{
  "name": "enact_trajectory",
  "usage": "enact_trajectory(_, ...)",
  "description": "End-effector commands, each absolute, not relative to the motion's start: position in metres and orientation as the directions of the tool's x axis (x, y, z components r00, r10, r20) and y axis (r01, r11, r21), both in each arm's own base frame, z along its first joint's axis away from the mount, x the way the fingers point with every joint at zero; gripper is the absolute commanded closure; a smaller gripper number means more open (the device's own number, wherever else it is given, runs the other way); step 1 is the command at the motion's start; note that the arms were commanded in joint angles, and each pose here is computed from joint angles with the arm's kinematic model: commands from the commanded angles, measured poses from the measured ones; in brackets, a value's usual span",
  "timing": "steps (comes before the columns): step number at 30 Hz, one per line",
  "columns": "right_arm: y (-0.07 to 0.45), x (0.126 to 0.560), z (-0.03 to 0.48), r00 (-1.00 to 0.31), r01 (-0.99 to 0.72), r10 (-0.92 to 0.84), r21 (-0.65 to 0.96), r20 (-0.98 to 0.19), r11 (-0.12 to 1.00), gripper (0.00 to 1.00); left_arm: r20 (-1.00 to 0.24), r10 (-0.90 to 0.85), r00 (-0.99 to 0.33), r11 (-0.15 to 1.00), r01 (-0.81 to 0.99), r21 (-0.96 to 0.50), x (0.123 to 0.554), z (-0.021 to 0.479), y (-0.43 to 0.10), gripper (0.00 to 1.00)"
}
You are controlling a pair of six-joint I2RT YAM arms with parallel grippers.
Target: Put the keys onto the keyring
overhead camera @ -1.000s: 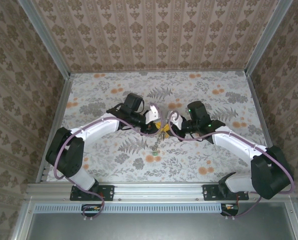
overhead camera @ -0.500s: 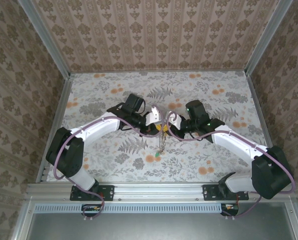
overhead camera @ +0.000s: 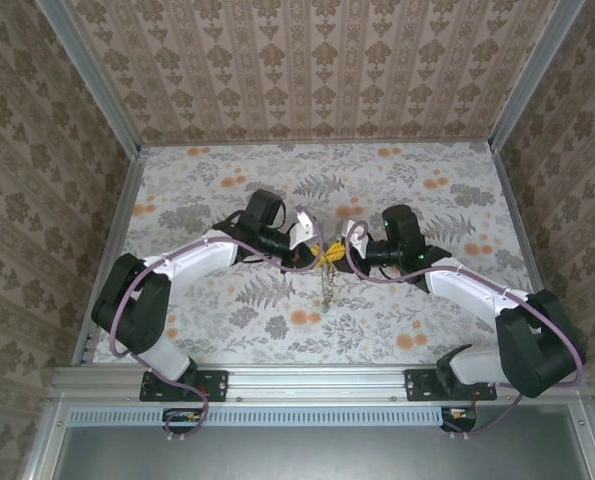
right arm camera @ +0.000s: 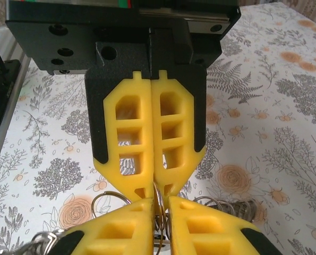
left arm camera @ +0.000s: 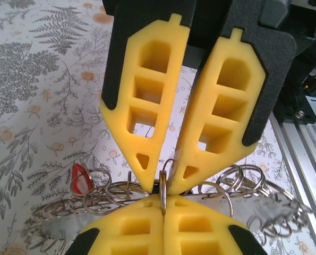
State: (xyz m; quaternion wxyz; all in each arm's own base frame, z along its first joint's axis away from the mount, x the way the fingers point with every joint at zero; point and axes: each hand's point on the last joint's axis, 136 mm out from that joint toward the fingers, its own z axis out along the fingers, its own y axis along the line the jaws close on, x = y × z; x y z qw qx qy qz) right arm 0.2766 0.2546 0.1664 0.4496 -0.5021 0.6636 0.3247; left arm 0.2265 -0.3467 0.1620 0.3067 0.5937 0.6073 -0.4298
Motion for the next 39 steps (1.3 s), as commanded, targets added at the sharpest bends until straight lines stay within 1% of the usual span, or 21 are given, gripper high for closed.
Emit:
enact_trajectory(1, 0.257, 0.274, 0.170, -0.083, -0.969, -0.325, 0.000, -0.942, 0.248, 0.83, -0.941, 0.335, -0.052, -0.161, 0.981, -0.112, 0.215, 0.199, -0.355, 1.00)
enact_trajectory(5, 0.250, 0.277, 0.167, -0.096, -0.967, -0.320, 0.012, -0.942, 0.256, 0.82, -0.946, 0.318, -0.059, -0.165, 0.979, -0.116, 0.214, 0.202, -0.355, 1.00)
enact_trajectory(11, 0.251, 0.276, 0.166, -0.107, -0.972, -0.314, 0.033, -0.943, 0.231, 0.81, -0.951, 0.304, -0.062, -0.186, 0.975, -0.123, 0.212, 0.207, -0.357, 1.00)
enact_trajectory(18, 0.244, 0.284, 0.165, -0.104, -0.967, -0.320, 0.021, -0.942, 0.253, 0.78, -0.951, 0.302, -0.061, -0.191, 0.974, -0.123, 0.209, 0.209, -0.355, 1.00)
enact_trajectory(32, 0.241, 0.283, 0.165, -0.085, -0.974, -0.382, -0.004, -0.920, 0.227, 0.78, -0.951, 0.305, -0.040, -0.205, 0.973, -0.107, 0.206, 0.214, -0.356, 1.00)
enact_trajectory(34, 0.240, 0.282, 0.166, -0.081, -0.975, -0.391, -0.008, -0.917, 0.221, 0.79, -0.950, 0.311, -0.037, -0.199, 0.975, -0.103, 0.207, 0.214, -0.356, 1.00)
enact_trajectory(35, 0.240, 0.281, 0.167, -0.081, -0.976, -0.392, -0.007, -0.916, 0.218, 0.82, -0.950, 0.310, -0.033, -0.196, 0.976, -0.098, 0.207, 0.215, -0.356, 1.00)
enact_trajectory(38, 0.240, 0.279, 0.170, -0.087, -0.978, -0.396, 0.003, -0.914, 0.208, 0.92, -0.950, 0.311, -0.025, -0.187, 0.978, -0.087, 0.209, 0.216, -0.356, 1.00)
enact_trajectory(39, 0.240, 0.279, 0.172, -0.089, -0.978, -0.398, 0.005, -0.913, 0.208, 1.00, -0.949, 0.314, -0.023, -0.177, 0.981, -0.082, 0.211, 0.216, -0.356, 1.00)
